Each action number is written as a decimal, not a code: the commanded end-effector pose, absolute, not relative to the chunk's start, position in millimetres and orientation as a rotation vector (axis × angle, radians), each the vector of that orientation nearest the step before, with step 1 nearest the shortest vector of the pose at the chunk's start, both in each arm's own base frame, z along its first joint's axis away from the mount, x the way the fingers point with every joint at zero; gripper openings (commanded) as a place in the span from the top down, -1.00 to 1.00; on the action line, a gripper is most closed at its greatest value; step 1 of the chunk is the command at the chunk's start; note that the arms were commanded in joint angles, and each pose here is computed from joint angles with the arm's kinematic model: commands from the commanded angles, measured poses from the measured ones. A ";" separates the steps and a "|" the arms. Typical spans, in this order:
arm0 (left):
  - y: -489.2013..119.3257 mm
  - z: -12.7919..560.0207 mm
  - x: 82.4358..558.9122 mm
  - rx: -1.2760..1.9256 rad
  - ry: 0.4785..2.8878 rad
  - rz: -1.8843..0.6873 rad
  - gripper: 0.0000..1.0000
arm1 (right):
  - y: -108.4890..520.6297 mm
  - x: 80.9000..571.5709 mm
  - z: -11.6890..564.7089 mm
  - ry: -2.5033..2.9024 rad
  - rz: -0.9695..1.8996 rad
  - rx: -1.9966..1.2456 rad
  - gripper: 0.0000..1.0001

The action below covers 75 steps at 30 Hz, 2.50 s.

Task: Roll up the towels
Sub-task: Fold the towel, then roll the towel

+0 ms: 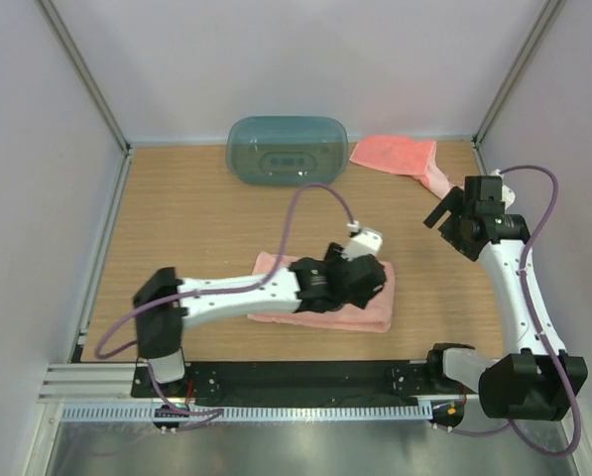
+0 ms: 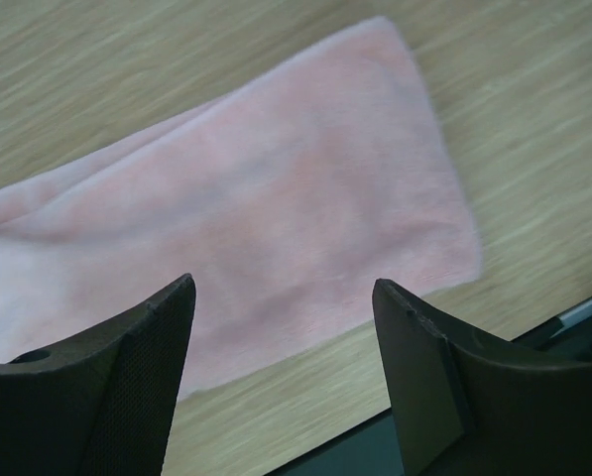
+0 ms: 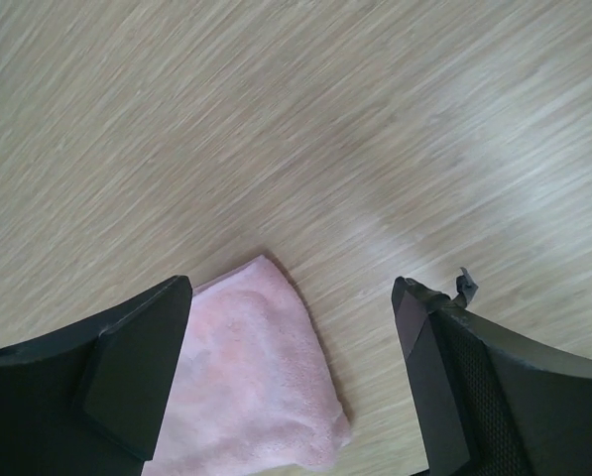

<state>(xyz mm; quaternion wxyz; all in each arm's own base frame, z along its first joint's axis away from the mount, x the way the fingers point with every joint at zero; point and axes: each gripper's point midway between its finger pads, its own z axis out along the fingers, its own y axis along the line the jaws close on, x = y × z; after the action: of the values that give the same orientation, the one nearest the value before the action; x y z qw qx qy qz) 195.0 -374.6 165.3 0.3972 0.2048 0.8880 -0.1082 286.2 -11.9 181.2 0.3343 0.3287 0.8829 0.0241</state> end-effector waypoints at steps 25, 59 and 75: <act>-527.4 46.6 122.5 0.934 2.329 -0.277 -0.46 | -23.5 269.8 203.9 2.291 0.200 0.856 -0.82; -328.5 63.0 107.7 0.518 2.420 -0.240 1.00 | 153.7 226.5 115.2 2.529 0.934 0.517 -0.85; -299.2 79.0 98.5 0.345 2.418 -0.398 0.99 | 236.7 208.4 37.3 2.727 0.902 0.357 -0.60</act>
<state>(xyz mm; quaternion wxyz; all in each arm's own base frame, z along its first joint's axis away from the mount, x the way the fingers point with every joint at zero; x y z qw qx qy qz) 94.4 -293.5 61.5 0.3048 0.1657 0.9308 -0.1154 186.8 229.2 33.7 0.0829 0.1172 0.9428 0.3010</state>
